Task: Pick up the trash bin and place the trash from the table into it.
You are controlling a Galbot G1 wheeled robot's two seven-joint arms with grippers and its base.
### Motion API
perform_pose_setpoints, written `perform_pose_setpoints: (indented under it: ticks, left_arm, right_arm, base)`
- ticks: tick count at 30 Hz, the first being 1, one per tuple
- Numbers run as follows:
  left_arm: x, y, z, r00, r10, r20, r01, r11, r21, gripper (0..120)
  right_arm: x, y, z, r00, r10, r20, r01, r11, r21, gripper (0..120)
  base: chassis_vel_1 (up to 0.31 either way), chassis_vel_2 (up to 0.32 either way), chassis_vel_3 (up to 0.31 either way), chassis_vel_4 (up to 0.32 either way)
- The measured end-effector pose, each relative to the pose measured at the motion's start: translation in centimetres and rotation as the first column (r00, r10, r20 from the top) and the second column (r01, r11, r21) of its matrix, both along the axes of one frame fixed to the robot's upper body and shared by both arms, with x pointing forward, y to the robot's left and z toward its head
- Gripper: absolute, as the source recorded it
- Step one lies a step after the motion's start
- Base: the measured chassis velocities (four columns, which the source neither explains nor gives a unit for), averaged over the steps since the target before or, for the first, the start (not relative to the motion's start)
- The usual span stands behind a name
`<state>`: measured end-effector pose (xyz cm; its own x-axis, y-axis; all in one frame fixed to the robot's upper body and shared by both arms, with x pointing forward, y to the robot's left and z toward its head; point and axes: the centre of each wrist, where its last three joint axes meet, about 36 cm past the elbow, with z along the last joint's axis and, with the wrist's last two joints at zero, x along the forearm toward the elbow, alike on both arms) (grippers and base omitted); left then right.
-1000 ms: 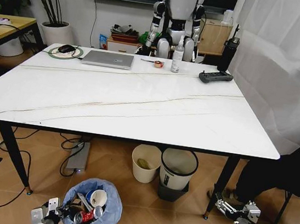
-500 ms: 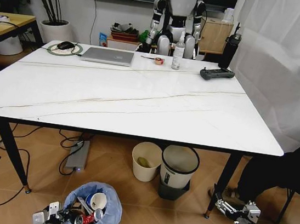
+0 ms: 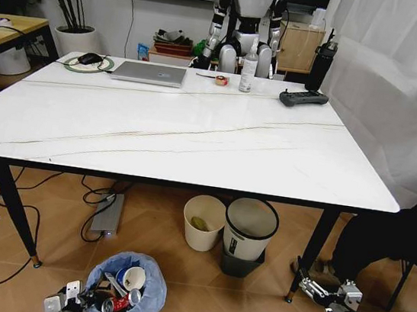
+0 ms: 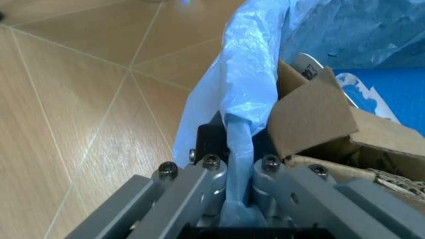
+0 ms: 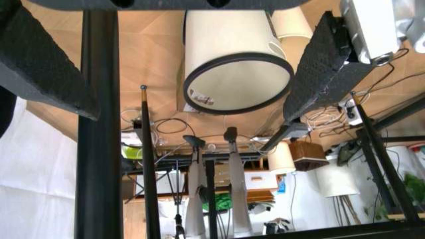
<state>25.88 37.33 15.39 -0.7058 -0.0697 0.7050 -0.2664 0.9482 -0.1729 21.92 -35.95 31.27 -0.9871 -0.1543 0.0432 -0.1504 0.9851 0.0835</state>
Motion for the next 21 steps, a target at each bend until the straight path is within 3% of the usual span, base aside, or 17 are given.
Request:
perform_pose_setpoints:
  ticks: [11,14,18,21]
  left_arm:
    - [0.6,0.4,-1.9,1.0,0.027,-0.014,-0.027,1.0,-0.005,0]
    - [0.8,0.4,-1.9,1.0,0.029,-0.01,-0.03,1.0,-0.01,6]
    - [0.9,0.2,-2.0,0.999,0.034,-0.005,-0.034,0.999,-0.018,26]
    - [0.9,0.2,-2.0,0.999,0.035,-0.002,-0.035,0.999,-0.019,31]
  right_arm:
    - [0.0,0.0,0.0,1.0,0.0,0.0,0.0,1.0,0.0,100]
    - [0.0,0.0,0.0,1.0,0.0,0.0,0.0,1.0,0.0,100]
    - [0.0,0.0,0.0,1.0,0.0,0.0,0.0,1.0,0.0,100]
    - [0.0,0.0,0.0,1.0,0.0,0.0,0.0,1.0,0.0,100]
  base:
    - [0.0,0.0,0.0,0.0]
    - [0.0,0.0,0.0,0.0]
    - [0.0,0.0,0.0,0.0]
    - [0.0,0.0,0.0,0.0]
